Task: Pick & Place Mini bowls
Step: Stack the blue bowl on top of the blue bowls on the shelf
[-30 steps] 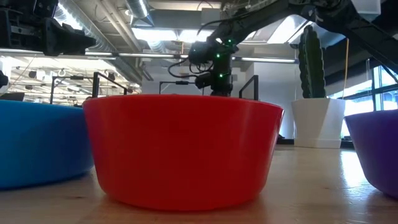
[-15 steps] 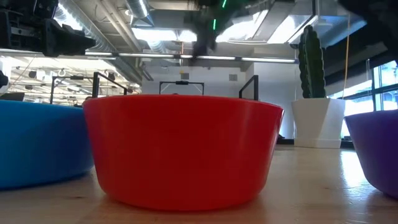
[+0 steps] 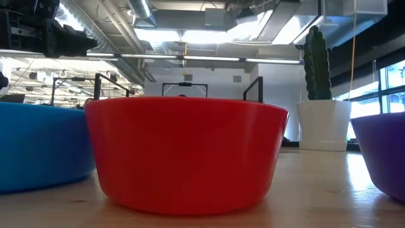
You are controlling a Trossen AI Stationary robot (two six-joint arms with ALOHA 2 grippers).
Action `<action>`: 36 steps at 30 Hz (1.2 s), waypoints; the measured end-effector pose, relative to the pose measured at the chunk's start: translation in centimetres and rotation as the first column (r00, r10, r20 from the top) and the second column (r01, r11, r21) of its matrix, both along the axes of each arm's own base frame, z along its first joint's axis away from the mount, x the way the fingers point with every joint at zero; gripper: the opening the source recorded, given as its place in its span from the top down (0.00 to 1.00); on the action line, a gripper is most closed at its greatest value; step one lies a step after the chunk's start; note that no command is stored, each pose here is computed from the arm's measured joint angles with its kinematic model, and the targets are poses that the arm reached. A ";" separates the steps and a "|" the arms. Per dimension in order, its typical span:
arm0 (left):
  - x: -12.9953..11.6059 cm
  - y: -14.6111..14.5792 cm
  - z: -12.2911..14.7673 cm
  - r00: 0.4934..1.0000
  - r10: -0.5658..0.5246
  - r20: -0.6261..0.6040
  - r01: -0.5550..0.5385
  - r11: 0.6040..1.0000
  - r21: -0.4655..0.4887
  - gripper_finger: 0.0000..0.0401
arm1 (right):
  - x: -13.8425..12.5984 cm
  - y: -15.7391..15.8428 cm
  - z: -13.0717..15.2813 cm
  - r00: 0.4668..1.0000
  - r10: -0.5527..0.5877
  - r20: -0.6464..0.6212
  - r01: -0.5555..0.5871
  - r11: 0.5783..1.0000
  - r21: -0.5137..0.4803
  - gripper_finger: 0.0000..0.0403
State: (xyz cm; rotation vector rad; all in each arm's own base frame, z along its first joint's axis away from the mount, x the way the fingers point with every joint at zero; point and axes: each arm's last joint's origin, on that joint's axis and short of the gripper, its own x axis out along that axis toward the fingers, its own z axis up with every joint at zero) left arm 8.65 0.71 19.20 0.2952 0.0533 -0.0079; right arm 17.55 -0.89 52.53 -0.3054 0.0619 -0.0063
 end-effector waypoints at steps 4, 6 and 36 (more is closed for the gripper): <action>0.0 0.0 0.0 1.000 0.000 0.000 0.000 1.000 0.000 0.99 | -6.0 0.8 -4.7 0.999 -0.039 0.009 0.037 0.992 0.124 1.00; 0.0 0.0 0.0 1.000 0.000 0.000 0.000 1.000 0.000 0.99 | -8.0 1.1 -8.0 1.000 0.019 0.024 -0.023 0.982 0.190 1.00; 0.0 -0.1 0.0 1.000 -0.026 0.002 0.026 1.000 -0.001 0.99 | -6.7 1.7 -30.8 0.941 0.216 0.259 -0.264 0.950 0.167 0.99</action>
